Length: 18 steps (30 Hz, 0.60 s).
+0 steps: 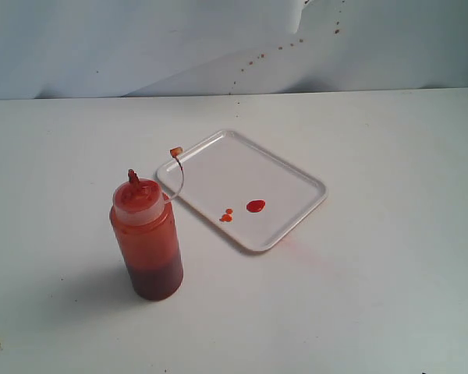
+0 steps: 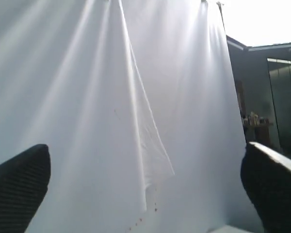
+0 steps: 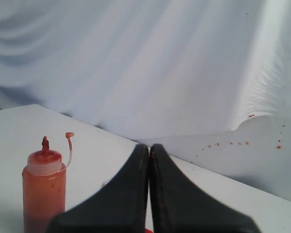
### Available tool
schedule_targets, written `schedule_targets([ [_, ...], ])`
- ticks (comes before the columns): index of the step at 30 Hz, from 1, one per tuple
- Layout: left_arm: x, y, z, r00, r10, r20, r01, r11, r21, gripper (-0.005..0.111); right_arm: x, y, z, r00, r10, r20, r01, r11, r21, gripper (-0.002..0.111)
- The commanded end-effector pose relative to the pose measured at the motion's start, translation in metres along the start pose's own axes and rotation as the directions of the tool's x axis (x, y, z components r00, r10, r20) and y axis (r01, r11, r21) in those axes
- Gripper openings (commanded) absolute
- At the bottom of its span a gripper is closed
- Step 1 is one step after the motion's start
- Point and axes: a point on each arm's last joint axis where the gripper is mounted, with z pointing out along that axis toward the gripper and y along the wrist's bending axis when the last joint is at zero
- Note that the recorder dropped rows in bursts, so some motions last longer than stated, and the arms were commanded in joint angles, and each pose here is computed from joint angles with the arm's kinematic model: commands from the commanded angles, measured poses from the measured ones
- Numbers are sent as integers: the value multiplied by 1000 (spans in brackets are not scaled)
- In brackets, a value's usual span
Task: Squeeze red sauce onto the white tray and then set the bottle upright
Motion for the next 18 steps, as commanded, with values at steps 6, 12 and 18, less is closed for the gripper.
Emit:
schedule_targets([
  [6,-29,-7,-40,979,42,198,-37,999,-31,105,2,0,-1,1000,10,2,-10,1000,11,0],
  [12,-36,-10,-51,961,60,270,-53,998,-32,105,2,0,-1,1000,10,2,-10,1000,11,0],
  [18,-36,-10,-51,961,60,270,-53,998,-32,105,2,0,-1,1000,10,2,-10,1000,11,0],
])
